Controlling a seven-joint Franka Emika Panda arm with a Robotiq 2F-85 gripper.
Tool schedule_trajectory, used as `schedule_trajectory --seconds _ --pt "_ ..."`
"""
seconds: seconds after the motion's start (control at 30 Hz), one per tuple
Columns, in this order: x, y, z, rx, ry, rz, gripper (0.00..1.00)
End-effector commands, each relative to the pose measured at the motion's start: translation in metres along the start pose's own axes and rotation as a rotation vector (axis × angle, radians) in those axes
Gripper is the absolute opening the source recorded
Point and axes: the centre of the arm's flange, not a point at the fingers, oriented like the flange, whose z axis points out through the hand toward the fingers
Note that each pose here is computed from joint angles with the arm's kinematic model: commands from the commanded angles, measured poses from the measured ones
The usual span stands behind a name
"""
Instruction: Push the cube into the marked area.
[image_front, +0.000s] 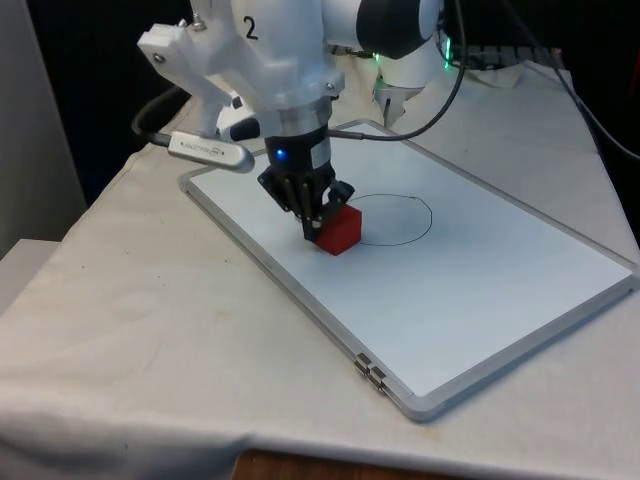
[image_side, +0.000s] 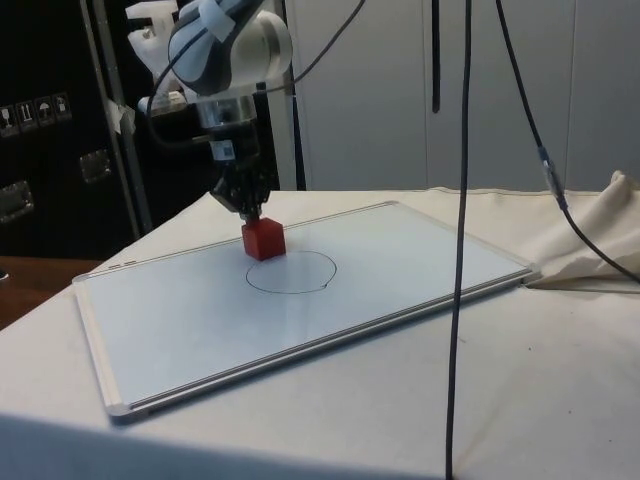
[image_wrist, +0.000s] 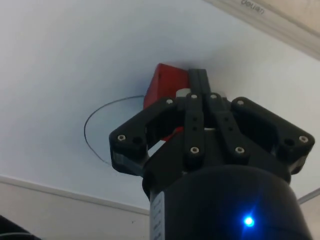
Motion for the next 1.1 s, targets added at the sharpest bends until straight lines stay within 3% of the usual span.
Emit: schedule_trajectory --seconds 0.0,0.17,0.2,0.43,0.47,0.5,0.7,0.8,0.83,0.87,1.07 --pt "-0.005 -0.001 -0.001 0.007 -0.004 -0.004 0.00" --pt "-0.018 0.000 -0.002 0.024 -0.041 -0.002 0.00" --pt "-0.014 0.000 -0.001 0.013 -0.039 0.000 0.00" --pt "-0.037 0.005 0.000 0.053 -0.086 -0.007 0.00" --pt "-0.035 0.006 0.001 0.039 -0.084 -0.005 0.00" --pt "-0.039 0.005 0.000 0.058 -0.093 -0.008 0.00" --pt "-0.051 0.004 0.004 0.088 -0.139 -0.013 0.00" --pt "-0.054 0.003 0.005 0.104 -0.157 -0.017 0.00" --pt "-0.052 0.004 0.005 0.091 -0.155 -0.015 0.00" --pt "-0.055 0.002 0.006 0.108 -0.163 -0.019 0.00" --pt "-0.058 -0.004 0.010 0.140 -0.195 -0.037 0.00"
